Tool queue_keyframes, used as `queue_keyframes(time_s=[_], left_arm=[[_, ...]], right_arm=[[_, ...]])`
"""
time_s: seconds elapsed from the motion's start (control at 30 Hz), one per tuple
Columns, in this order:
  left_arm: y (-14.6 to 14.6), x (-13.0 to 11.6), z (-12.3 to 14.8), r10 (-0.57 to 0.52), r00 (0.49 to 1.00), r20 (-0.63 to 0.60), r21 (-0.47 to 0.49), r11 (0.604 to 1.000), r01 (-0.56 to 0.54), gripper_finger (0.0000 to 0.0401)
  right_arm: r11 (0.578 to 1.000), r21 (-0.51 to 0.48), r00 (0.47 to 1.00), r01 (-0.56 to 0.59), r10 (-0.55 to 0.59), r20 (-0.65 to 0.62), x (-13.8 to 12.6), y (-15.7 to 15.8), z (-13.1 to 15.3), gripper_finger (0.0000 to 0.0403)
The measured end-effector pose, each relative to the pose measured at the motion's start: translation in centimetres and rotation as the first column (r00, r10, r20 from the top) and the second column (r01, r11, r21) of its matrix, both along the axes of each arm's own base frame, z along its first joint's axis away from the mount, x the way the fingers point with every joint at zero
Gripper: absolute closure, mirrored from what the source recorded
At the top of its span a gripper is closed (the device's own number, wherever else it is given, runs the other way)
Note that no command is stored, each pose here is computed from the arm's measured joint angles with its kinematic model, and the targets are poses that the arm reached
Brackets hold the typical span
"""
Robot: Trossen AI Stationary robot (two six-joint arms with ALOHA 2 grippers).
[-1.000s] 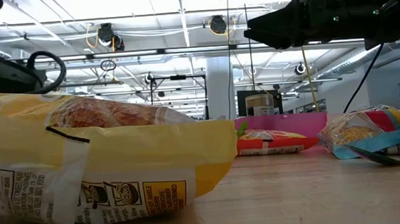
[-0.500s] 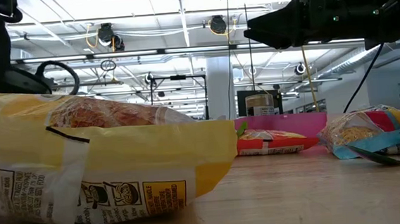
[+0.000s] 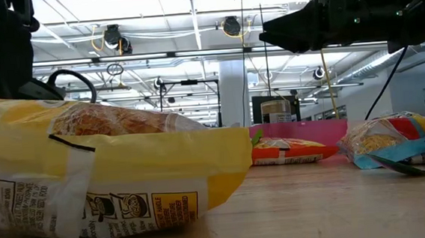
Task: Pick & Place Food Item
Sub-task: Put the blue baby spoon into the orange bin
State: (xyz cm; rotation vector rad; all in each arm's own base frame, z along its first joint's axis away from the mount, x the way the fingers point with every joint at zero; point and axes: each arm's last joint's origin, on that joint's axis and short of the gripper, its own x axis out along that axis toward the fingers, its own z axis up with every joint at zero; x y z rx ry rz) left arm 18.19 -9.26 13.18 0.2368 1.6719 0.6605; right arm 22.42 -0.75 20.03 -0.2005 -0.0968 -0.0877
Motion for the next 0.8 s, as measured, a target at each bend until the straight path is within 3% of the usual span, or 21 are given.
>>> queue_keyframes(time_s=[0.13,0.37,0.8], left_arm=[[0.16,0.04,0.04,-0.004,1.000,-0.014,-0.003,1.000,0.004,0.0391],[0.52,-0.32,0.31,0.023,0.997,-0.067,0.012,1.000,-0.022,0.0397],[0.41,-0.25,0.19,0.062,0.994,-0.088,-0.054,0.996,-0.067,0.0318]], right_arm=[[1.000,0.000,1.000,0.000,0.000,0.000,0.00,0.00,0.00,0.0074],[1.000,0.000,1.000,0.000,0.000,0.000,0.00,0.00,0.00,0.0074],[1.000,0.000,1.000,0.000,0.000,-0.008,0.01,0.00,-0.07,0.0074]])
